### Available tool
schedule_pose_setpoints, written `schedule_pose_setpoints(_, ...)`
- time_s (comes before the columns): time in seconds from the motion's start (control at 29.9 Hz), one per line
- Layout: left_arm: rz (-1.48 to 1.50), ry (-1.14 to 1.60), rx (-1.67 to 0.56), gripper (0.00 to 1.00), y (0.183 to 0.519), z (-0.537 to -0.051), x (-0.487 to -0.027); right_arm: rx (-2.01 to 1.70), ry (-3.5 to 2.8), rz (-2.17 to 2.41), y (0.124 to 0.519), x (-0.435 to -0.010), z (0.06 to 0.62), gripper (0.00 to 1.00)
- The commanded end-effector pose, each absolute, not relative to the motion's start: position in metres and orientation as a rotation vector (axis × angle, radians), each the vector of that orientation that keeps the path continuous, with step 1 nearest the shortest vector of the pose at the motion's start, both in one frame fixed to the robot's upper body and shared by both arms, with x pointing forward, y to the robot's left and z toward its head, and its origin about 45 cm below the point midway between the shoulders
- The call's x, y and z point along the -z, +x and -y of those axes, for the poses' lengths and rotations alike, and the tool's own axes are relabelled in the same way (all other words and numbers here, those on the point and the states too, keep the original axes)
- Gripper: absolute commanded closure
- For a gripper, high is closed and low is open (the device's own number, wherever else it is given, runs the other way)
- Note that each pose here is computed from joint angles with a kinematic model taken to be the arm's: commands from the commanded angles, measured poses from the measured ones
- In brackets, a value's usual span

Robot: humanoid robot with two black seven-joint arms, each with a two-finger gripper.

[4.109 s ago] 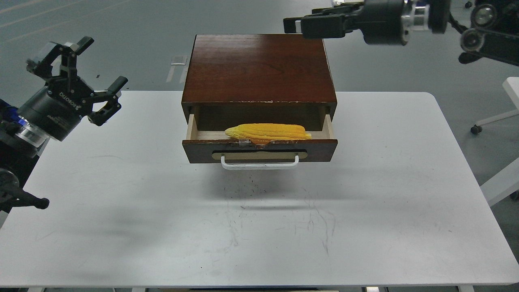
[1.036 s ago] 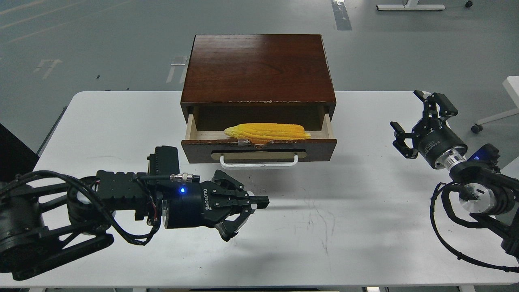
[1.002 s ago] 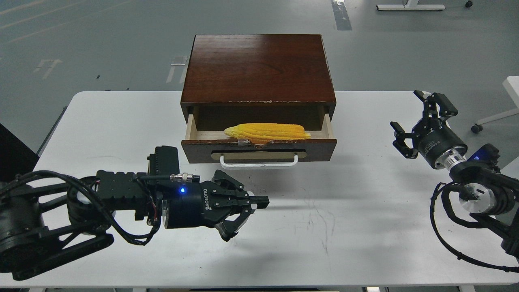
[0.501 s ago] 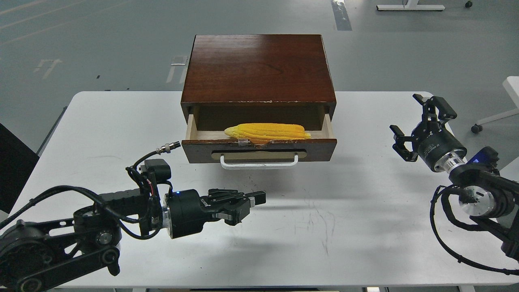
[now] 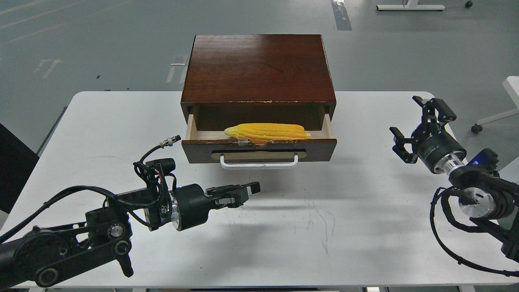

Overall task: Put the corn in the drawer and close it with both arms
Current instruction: 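Push the drawer front away from the robot with the left gripper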

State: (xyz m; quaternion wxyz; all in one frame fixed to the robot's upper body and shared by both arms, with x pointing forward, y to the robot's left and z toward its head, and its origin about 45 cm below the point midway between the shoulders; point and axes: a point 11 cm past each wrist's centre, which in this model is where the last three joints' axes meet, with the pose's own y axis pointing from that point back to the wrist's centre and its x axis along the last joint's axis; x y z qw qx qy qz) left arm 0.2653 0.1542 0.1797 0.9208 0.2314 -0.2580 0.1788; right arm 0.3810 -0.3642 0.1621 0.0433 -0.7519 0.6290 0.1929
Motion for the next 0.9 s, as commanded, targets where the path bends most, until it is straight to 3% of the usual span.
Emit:
schedule_pose_setpoints(0.0,0.498,0.479,-0.387,1.00,0.269,-0.157,-0.177,-0.593,-2.300,-1.918,0.381,-0.162,0.363,0.01)
schedule_pose_setpoints(0.87,0.422,0.457,-0.490,1.00,0.295,-0.170,-0.186,-0.596,-2.302,-1.917,0.381,-0.161,0.362,0.01)
